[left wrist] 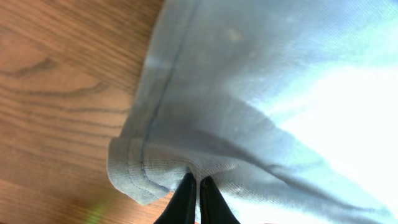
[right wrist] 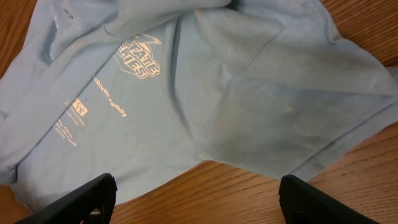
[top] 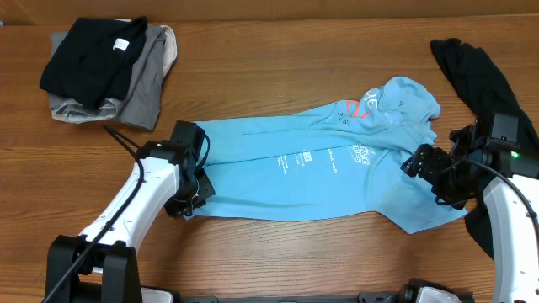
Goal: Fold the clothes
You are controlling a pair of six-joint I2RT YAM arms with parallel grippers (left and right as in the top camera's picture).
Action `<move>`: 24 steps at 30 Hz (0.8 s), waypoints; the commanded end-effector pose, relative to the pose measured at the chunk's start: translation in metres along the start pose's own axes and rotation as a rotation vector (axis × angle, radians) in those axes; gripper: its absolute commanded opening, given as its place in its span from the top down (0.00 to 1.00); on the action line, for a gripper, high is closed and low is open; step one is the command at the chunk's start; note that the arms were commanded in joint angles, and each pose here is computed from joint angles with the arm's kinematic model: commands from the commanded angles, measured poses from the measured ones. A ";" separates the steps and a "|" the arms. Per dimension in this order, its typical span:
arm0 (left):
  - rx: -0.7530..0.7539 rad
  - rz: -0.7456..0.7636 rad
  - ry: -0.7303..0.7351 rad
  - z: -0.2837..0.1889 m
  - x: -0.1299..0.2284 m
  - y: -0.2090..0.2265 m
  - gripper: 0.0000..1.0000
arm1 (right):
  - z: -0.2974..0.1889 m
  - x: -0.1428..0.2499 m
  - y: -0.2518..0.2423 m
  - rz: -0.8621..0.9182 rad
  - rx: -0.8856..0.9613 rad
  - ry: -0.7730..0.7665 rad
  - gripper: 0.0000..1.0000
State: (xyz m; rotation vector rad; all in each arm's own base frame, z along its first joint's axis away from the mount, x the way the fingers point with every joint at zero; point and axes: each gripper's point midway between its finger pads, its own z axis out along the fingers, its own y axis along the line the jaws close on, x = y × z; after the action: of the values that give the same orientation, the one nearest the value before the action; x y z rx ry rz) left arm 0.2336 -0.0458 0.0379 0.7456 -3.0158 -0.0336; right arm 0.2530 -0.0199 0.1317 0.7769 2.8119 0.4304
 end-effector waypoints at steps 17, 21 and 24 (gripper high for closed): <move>0.071 0.101 -0.071 -0.025 -0.036 -0.005 0.96 | 0.000 0.010 -0.023 0.122 0.121 0.026 0.18; 0.100 0.055 -0.102 -0.036 -0.056 0.005 0.96 | 0.006 0.009 -0.039 0.202 0.212 0.031 0.24; 0.101 0.042 -0.102 -0.036 -0.060 0.011 0.96 | 0.018 0.015 -0.048 0.237 0.251 0.076 0.33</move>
State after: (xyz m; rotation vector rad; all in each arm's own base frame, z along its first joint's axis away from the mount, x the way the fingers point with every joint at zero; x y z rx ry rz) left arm 0.2770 -0.0152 0.0670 0.7394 -3.1263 0.0708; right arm 0.2321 -0.0392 0.1146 1.0599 2.8658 0.2354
